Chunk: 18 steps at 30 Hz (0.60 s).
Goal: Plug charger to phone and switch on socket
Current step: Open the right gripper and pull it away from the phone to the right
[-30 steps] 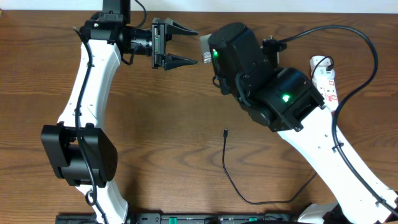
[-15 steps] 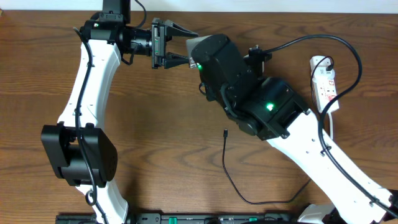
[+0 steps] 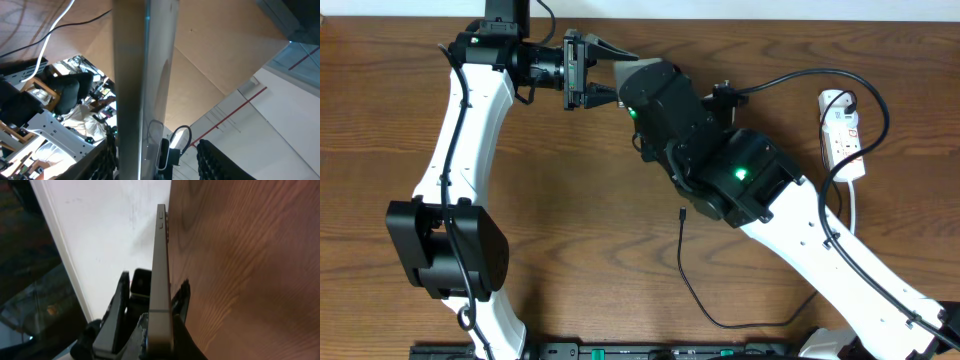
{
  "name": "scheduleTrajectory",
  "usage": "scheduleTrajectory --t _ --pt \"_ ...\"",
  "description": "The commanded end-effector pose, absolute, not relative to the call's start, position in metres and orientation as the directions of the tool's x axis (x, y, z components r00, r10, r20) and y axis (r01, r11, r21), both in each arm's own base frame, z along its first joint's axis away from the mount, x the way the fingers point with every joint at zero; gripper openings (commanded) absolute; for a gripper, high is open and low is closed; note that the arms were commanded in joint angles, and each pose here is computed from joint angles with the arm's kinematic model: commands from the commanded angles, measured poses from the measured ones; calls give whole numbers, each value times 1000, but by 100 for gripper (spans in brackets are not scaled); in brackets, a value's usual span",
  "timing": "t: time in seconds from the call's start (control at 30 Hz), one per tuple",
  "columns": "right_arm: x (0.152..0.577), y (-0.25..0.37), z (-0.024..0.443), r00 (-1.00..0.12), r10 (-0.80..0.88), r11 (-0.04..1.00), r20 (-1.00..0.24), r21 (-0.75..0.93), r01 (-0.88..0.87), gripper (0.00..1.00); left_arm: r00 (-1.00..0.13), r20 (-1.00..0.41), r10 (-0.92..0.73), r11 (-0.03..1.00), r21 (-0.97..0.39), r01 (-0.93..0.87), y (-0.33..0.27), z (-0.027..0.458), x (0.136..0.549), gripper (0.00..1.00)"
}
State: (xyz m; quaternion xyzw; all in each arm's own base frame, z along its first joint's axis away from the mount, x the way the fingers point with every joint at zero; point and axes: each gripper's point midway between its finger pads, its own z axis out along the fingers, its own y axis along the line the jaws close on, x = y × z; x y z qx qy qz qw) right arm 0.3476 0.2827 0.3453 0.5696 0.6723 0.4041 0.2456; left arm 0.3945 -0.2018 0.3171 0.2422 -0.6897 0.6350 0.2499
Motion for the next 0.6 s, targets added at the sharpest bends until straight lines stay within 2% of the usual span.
scheduleTrajectory --t 0.0,0.3,0.37,0.57 --pt "346 278 360 -206 969 -6 137 846 534 1 -764 646 8 67 -762 -644 -202 328 390 49" --pt "343 282 359 -224 965 4 138 843 538 1 -764 645 8 67 -763 -644 -202 328 390 48" --pt "343 283 359 -227 964 3 141 843 537 1 -764 645 8 67 -763 -644 -202 328 390 42" --pt "342 285 360 -235 962 7 141 845 535 1 -764 646 8 67 -762 -644 -202 328 390 36"
